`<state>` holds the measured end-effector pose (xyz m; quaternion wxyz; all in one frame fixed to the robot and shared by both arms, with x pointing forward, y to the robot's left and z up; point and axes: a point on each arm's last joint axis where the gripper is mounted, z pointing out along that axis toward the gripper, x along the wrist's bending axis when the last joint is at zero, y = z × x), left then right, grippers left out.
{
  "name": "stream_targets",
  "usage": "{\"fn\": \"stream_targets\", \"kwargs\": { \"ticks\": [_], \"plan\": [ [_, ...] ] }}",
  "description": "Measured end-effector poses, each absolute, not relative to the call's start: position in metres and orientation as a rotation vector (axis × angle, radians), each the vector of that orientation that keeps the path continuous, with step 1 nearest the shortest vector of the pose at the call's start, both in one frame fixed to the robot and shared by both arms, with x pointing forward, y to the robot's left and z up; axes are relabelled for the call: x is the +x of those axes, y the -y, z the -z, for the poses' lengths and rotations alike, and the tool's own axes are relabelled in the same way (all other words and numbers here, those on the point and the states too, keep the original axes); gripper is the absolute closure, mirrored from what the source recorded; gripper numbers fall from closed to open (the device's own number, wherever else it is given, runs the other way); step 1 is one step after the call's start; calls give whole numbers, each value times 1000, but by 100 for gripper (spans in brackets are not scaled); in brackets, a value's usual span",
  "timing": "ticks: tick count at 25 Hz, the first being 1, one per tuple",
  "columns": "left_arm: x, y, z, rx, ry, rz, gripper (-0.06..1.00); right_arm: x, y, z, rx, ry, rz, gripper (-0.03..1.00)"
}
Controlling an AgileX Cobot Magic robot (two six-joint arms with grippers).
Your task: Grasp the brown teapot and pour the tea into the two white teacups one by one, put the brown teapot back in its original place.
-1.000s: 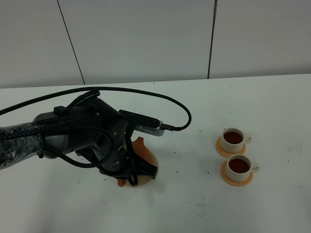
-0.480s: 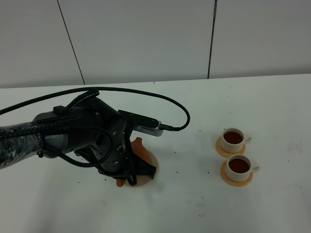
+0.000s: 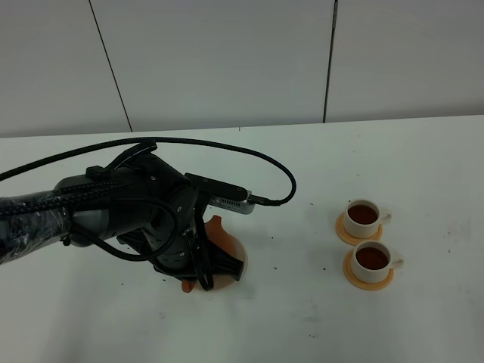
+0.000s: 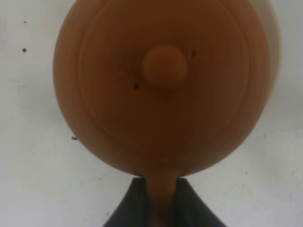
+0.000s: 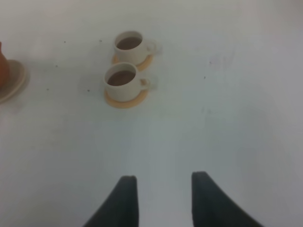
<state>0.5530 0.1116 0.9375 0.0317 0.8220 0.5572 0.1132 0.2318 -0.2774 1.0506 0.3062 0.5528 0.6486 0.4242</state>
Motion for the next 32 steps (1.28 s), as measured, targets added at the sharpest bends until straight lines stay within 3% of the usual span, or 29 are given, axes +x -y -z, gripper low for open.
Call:
{"fn": "stream_targets", "kwargs": {
  "ticks": [16,18,26,32],
  "plan": [
    [552,-112,-933,2550,-1731,-337,77,232,277,-1051,1464,-1716,-1123,70],
    [552,-112,-933,2550,-1731,-337,72,232,277,-1051,1464,-1716,-1123,70],
    [552,-112,-933,2553,-1734,-336,38,232,277,-1051,1463,-1716,-1123,70],
    [547,-115,-955,2563,-1681,-343,35,232,277,-1051,1463,-1716,-1123,70]
  ]
}}
